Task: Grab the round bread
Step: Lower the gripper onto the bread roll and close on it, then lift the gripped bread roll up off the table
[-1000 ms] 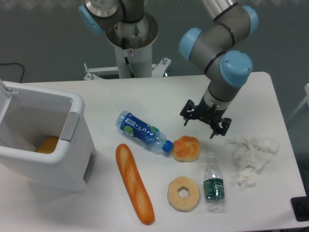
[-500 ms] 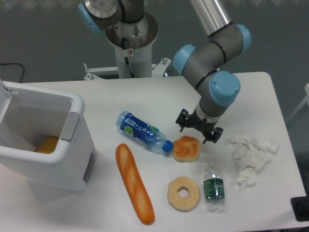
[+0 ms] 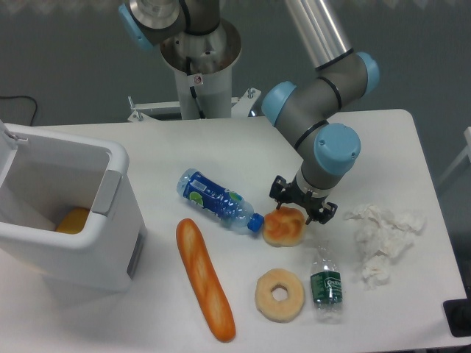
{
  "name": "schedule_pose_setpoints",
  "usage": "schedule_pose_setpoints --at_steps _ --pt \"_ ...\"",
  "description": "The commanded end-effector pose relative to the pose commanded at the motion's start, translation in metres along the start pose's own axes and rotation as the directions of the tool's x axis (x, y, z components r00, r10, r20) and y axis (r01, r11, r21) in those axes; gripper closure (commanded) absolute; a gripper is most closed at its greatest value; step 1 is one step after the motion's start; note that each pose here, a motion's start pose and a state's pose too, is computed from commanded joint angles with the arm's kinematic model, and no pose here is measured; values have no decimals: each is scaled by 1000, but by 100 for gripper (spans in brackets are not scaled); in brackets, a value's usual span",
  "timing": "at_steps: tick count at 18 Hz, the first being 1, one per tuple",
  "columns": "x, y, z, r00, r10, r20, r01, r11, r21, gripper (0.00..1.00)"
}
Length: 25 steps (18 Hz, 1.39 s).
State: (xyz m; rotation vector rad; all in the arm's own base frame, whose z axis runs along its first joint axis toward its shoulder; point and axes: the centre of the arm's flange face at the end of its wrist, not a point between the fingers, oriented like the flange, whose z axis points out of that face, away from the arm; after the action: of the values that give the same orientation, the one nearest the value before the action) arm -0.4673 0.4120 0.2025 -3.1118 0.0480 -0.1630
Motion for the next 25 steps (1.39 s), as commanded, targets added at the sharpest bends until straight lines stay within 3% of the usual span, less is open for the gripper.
schedule_pose_setpoints --at_steps 12,19,25 --pt "2 -1 -3 1000 11 4 -11 1000 2 91" --pt "-3 -4 -37 998 4 58 -5 1000 28 96" --pt "-24 -13 -108 986 18 164 -27 998 54 100"
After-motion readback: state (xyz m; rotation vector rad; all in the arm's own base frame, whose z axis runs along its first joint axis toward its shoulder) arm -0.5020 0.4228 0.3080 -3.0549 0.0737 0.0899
